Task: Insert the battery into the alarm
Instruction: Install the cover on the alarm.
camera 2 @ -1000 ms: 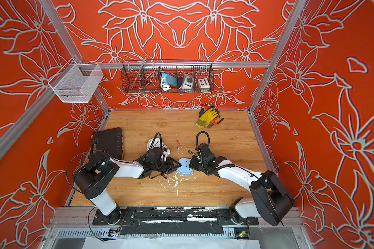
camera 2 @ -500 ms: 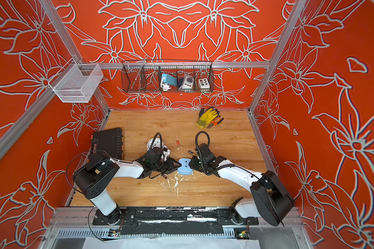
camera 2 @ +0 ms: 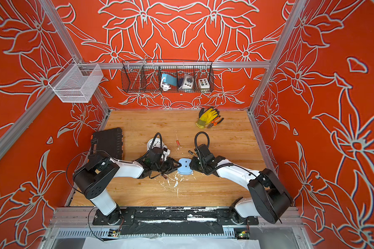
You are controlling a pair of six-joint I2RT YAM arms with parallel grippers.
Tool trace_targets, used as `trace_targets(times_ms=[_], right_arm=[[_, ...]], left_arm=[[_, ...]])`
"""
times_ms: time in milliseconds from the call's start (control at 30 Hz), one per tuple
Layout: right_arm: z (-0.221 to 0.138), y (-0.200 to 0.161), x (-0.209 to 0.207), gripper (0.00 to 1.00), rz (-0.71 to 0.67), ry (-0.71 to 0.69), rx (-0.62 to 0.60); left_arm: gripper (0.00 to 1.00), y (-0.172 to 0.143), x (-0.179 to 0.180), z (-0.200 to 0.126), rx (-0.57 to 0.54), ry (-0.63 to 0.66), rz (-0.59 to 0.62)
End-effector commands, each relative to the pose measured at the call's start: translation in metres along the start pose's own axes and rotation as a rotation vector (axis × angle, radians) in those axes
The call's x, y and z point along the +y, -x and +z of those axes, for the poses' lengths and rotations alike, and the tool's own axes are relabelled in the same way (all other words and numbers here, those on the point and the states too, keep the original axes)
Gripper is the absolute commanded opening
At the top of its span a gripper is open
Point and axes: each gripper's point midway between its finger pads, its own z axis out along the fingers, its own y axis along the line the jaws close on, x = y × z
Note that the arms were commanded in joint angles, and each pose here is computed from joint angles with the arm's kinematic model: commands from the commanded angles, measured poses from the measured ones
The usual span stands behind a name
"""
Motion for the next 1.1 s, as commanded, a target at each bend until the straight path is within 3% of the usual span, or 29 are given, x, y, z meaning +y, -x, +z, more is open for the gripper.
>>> trace_targets(times_ms=[0, 233, 367, 500, 800, 1067], right_arm=[[0.002, 0.004, 0.005, 0.31, 0.004, 0.012, -0.002], [0.006, -0.001, -0.001, 0.16, 0.019, -0.005, 0.016], [0.0, 0.004, 0.003, 0.16, 0.004, -0.004, -0.002], [-0.012, 0.013, 0.006, 0.35, -0.041, -0.022, -0.034], [-0.03, 0.032, 0.006, 0.74, -0.175, -0.152, -0.104], [-0.026, 0.036, 0.018, 0.93, -0.239, -0.259, -0.08]], left_arm=[[0.39, -0.011, 0.02, 0.003, 0.036, 0.058, -0.022], [0.39, -0.01, 0.019, 0.003, 0.036, 0.055, -0.02], [0.39, -0.01, 0.017, 0.003, 0.033, 0.052, -0.013], [0.44, -0.003, 0.007, -0.002, 0.001, 0.04, 0.024], [0.78, 0.028, -0.032, -0.035, -0.169, 0.031, 0.18], [0.95, 0.055, -0.007, -0.099, -0.413, 0.227, 0.288]])
